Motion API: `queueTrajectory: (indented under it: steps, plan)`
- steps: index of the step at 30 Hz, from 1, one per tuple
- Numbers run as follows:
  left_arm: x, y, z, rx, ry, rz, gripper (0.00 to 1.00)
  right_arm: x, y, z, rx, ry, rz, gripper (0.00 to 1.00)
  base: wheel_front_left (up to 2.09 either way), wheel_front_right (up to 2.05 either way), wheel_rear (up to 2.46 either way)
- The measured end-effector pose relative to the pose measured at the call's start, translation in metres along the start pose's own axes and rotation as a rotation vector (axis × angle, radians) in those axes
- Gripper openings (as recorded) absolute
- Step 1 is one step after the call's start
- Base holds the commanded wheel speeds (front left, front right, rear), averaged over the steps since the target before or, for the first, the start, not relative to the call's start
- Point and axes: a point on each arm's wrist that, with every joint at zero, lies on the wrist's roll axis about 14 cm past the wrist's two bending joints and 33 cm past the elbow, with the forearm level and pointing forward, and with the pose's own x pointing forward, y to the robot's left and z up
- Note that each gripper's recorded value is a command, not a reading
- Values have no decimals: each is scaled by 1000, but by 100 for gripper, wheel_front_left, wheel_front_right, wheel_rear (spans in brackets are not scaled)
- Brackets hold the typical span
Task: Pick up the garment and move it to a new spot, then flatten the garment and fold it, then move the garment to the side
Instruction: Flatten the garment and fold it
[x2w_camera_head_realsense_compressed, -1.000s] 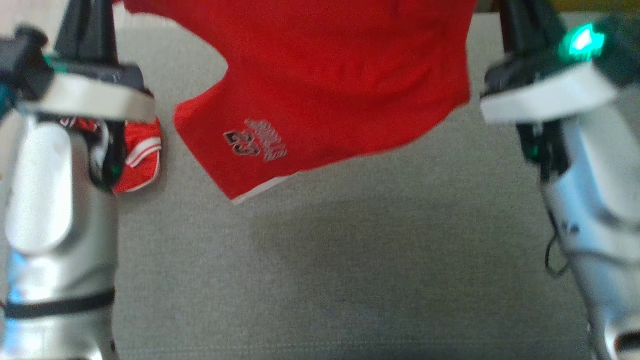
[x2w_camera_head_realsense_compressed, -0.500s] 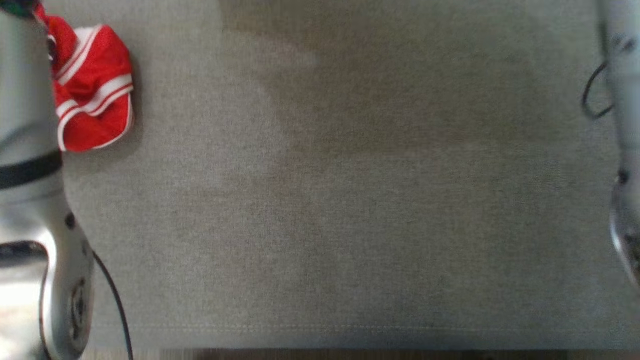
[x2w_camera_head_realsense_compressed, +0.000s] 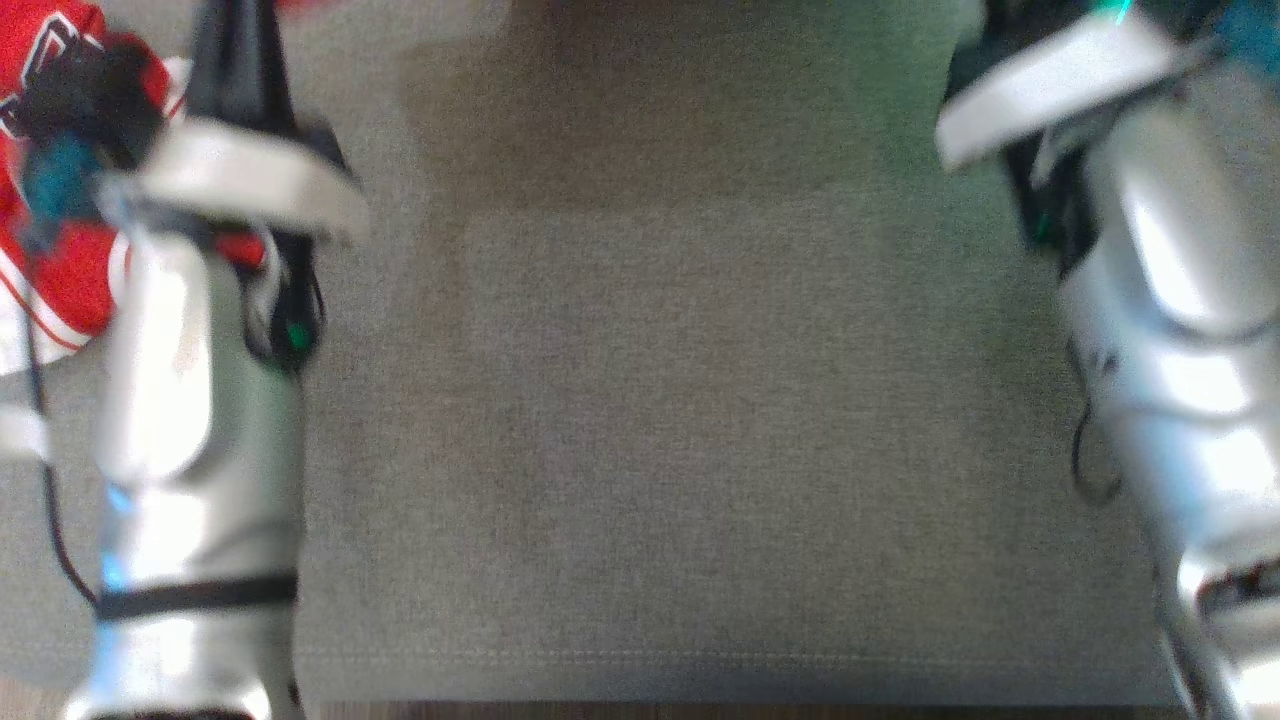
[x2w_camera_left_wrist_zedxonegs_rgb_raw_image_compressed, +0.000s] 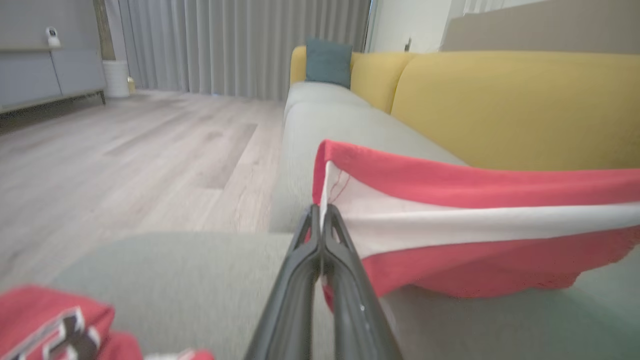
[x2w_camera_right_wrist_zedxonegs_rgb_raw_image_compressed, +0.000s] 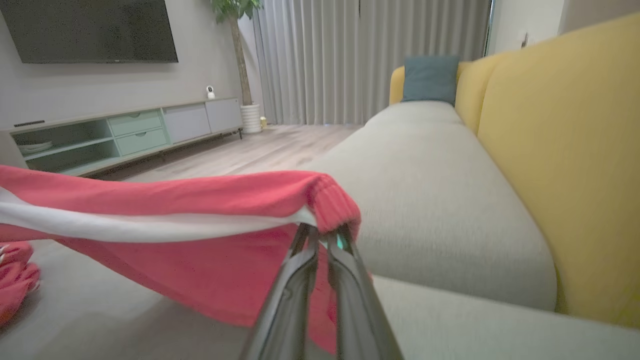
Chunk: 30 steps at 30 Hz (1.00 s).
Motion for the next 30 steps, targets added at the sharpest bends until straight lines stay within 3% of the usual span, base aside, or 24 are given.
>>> queueTrajectory:
  steps: [10,15,30]
  plan:
    - [-110,-5,-77,-151,267,87,0,-115,39,-73,245,221,-28,0,0,0,0]
    - [-148,-9,-85,-185,315,129,0,-159,54,-82,306,277,-39,0,0,0,0]
    - [-256,-19,-96,-161,419,139,0,-270,101,-103,441,420,-51,0,0,0,0]
